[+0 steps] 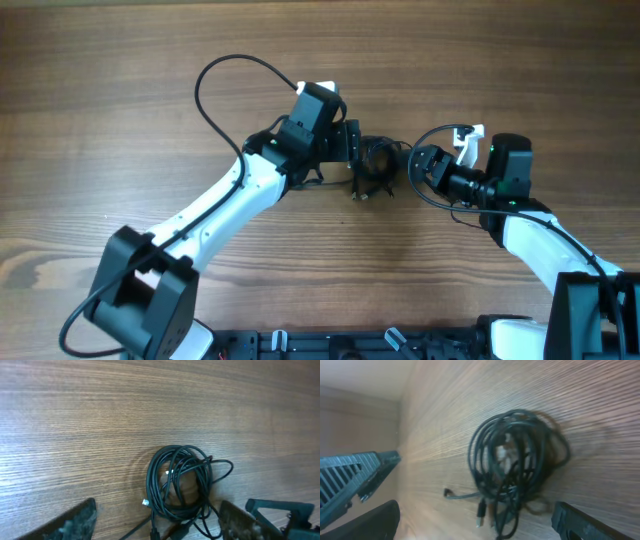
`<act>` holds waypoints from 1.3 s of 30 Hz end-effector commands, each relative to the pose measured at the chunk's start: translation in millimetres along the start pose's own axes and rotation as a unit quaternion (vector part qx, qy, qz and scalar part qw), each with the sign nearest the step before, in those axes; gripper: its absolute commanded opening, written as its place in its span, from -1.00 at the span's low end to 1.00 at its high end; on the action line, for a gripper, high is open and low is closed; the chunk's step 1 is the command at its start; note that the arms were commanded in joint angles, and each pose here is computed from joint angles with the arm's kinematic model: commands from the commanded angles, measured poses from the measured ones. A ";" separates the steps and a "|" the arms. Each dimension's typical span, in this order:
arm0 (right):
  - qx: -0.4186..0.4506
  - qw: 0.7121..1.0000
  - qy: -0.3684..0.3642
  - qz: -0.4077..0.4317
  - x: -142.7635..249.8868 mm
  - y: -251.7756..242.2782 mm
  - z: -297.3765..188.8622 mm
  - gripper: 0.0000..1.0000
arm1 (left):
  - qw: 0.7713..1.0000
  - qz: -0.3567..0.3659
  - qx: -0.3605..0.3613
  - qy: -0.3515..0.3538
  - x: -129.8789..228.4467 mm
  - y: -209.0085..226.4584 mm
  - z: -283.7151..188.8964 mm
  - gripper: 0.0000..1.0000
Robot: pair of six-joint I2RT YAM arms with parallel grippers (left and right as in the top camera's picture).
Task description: Untangle cables
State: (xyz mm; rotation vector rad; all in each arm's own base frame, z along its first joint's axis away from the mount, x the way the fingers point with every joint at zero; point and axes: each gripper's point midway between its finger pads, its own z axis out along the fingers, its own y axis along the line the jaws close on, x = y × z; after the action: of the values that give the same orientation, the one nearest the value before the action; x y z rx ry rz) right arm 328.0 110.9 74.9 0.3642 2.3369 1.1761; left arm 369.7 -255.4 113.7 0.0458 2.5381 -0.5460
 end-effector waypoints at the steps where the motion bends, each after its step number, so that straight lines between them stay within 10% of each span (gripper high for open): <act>1: 0.065 0.996 -0.054 -0.012 -20.1 -19.7 -4.8 1.00 | 1.000 -0.004 -0.022 0.007 4.7 12.7 19.0 0.46; 35: 0.134 0.986 -0.103 -0.011 -36.6 -42.6 -12.1 0.99 | 0.992 0.027 -0.113 0.045 54.9 45.3 91.5 -0.07; 39: 0.134 0.986 -0.103 -0.012 -36.6 -42.5 -12.1 0.99 | 0.975 0.045 -0.206 0.063 69.4 80.7 80.8 -0.07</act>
State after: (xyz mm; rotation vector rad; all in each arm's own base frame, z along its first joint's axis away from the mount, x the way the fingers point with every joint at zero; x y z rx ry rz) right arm 348.6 65.3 53.3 0.5403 2.3288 0.8024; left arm 371.2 -247.4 3.1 0.0529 2.6734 -0.1988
